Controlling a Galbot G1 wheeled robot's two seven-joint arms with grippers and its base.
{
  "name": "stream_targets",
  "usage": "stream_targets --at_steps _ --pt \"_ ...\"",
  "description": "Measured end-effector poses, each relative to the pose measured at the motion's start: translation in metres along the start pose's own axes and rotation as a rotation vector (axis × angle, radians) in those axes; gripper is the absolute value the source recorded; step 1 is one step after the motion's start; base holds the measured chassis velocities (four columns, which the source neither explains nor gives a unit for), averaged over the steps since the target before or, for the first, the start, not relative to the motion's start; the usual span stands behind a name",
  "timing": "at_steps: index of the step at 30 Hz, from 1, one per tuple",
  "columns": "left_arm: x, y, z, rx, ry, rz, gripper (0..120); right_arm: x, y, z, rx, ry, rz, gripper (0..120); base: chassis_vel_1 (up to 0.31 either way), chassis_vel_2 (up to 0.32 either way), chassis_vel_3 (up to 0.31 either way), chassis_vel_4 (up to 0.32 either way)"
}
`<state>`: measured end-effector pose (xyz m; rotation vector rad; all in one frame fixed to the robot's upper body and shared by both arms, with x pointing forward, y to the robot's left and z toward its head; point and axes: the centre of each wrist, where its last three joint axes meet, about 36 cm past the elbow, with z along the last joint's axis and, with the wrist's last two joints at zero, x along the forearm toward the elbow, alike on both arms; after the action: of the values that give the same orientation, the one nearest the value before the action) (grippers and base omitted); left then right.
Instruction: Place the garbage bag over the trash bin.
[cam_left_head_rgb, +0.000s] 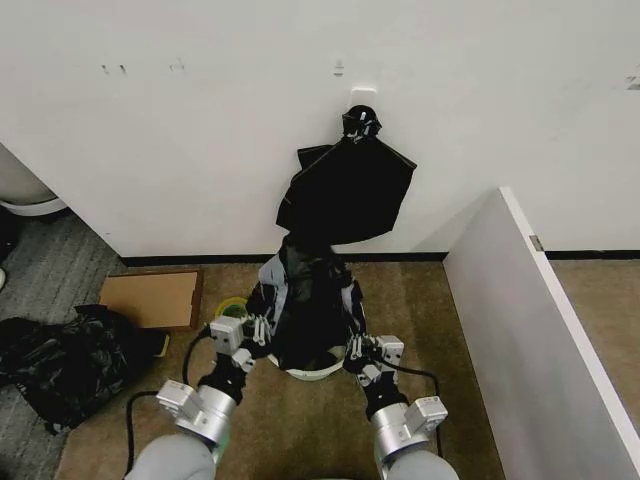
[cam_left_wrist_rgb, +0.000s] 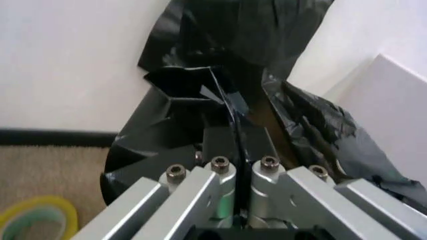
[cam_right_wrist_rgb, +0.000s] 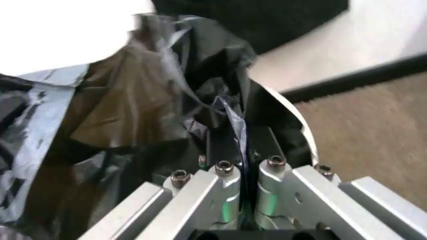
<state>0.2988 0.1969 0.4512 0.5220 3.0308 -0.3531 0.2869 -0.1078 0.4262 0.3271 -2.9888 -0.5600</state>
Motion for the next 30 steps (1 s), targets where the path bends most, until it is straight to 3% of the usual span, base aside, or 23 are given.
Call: stream_targets --at_steps 11,22,30 --pt "0.023 -0.005 -0.018 0.013 0.012 -0.036 0 -0.005 0.001 -0.002 -0.016 0.086 0.100 0 0.000 0.000 0.000 0.000" --pt "0.061 -0.016 -0.003 0.077 0.124 -0.100 0 -0.019 -0.001 -0.005 -0.021 0.127 0.147 0 0.000 0.000 0.000 0.000" --pt "0.052 -0.011 0.000 0.131 0.150 -0.150 0 -0.023 -0.006 -0.010 -0.009 0.134 0.168 0 0.000 0.000 0.000 0.000"
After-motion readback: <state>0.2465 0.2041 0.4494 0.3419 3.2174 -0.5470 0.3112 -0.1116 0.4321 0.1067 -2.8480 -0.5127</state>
